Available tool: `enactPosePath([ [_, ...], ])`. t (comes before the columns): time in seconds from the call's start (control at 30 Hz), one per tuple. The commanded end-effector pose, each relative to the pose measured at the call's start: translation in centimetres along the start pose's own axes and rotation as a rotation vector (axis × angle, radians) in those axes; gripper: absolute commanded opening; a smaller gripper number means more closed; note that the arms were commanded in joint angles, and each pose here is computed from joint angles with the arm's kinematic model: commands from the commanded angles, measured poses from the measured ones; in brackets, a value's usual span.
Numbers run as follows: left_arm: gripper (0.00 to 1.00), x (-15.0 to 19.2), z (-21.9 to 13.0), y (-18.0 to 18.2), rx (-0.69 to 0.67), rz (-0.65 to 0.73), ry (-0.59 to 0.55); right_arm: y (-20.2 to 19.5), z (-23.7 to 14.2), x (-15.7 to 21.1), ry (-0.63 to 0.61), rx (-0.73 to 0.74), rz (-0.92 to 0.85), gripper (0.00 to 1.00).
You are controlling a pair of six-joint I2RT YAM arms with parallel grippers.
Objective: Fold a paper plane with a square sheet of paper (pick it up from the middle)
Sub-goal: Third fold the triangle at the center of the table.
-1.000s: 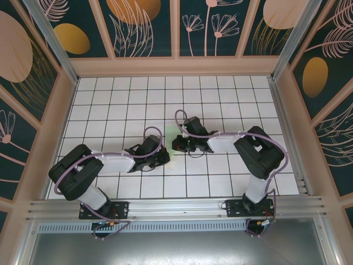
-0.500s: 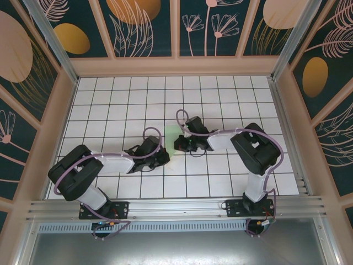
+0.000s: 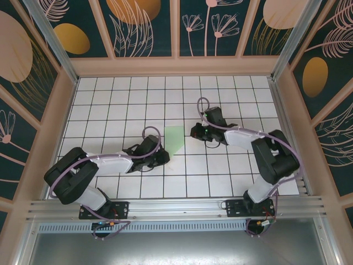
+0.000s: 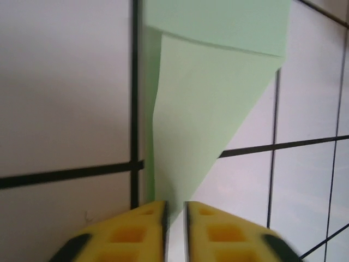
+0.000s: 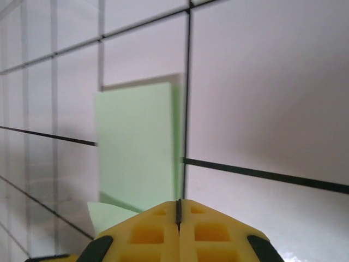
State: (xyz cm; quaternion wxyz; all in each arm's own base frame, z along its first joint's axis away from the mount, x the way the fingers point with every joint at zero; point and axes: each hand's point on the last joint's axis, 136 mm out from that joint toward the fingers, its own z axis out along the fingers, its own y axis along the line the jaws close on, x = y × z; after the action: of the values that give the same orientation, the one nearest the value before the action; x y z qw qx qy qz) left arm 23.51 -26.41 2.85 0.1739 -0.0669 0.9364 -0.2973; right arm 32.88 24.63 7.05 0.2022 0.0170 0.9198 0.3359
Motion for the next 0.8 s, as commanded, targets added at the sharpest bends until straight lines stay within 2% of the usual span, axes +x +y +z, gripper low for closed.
enactPosePath([
  [0.0,0.30,-3.1,-1.8,-3.0,0.032,0.042,-0.107,0.7,-1.4,1.4,0.008,-0.040,0.043,0.04],
  [0.17,0.36,-5.2,-1.7,-4.5,0.062,0.041,-0.184,1.6,-1.8,2.6,0.027,-0.132,0.112,0.23],
  [0.33,0.30,-5.6,0.0,-4.6,0.027,0.051,-0.170,1.9,-1.1,3.3,0.057,-0.168,0.155,0.39],
  [0.5,0.19,-6.0,1.5,-2.2,-0.101,0.045,-0.183,2.0,-0.2,3.7,0.071,-0.168,0.181,0.46],
  [0.77,0.04,-5.7,2.7,0.6,-0.216,0.022,-0.185,1.8,1.4,4.0,0.105,-0.147,0.220,0.45],
])
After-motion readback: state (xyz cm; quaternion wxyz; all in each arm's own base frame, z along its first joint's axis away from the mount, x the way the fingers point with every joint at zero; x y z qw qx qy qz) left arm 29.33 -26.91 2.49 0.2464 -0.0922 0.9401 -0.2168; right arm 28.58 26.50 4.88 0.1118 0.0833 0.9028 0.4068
